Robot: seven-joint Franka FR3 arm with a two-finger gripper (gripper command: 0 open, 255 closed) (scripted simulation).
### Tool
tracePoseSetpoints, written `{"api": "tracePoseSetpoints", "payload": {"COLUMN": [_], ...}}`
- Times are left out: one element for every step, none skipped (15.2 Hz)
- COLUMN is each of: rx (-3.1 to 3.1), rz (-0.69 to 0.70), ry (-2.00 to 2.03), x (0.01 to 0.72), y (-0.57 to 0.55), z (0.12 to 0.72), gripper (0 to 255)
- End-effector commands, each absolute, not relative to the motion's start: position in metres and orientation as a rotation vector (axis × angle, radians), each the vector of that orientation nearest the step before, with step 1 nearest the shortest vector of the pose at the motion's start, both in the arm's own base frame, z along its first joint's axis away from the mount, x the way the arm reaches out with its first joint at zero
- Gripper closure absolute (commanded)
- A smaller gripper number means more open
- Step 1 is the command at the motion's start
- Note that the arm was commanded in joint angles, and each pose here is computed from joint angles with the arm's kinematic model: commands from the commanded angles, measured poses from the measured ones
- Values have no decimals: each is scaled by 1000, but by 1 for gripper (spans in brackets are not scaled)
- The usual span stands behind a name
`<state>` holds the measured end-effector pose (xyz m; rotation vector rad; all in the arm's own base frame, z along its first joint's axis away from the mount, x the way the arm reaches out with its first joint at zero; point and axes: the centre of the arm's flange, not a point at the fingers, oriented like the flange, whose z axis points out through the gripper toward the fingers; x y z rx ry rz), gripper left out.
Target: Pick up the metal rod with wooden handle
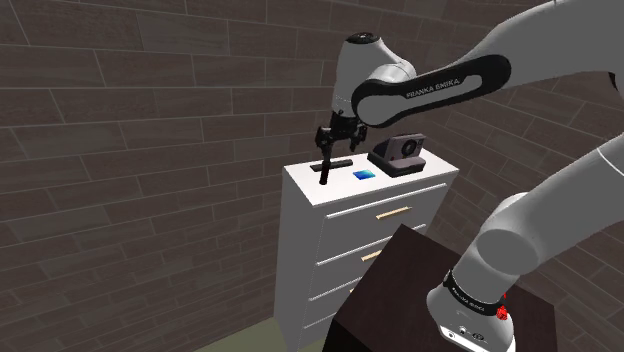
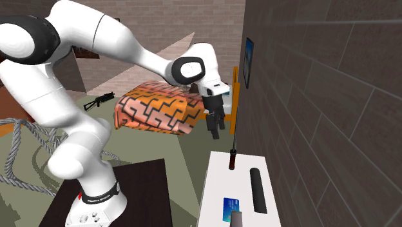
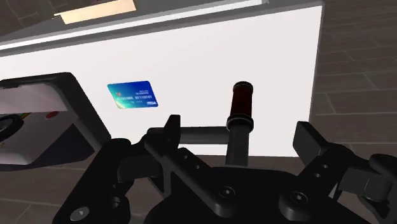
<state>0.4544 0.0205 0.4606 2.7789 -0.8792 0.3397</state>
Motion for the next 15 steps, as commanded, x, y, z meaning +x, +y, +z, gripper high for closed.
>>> {"api": "tracePoseSetpoints", "payload": {"rx": [2708, 2673, 2636, 2621, 2621, 2621, 2621, 2621, 2621, 2621, 2621, 2621, 2621, 2621, 2621], "rz": [388, 408, 428, 437, 437, 437, 437, 437, 437, 437, 437, 437, 437, 437, 437], "ry": [-961, -997, -1033, -1048, -1048, -1048, -1048, -1048, -1048, -1048, -1048, -1048, -1048, -1048, -1048], "x": [476, 486, 496, 501, 501, 501, 501, 501, 501, 501, 501, 501, 501, 501, 501], "y": [18, 16, 13, 12, 12, 12, 12, 12, 12, 12, 12, 12, 12, 12, 12], "z": [446, 440, 433, 431, 425, 420, 415, 410, 404, 399, 394, 391, 391, 392, 392], "gripper": [0, 0, 0, 0, 0, 0, 0, 0, 0, 0, 0, 0, 0, 255, 255]}}
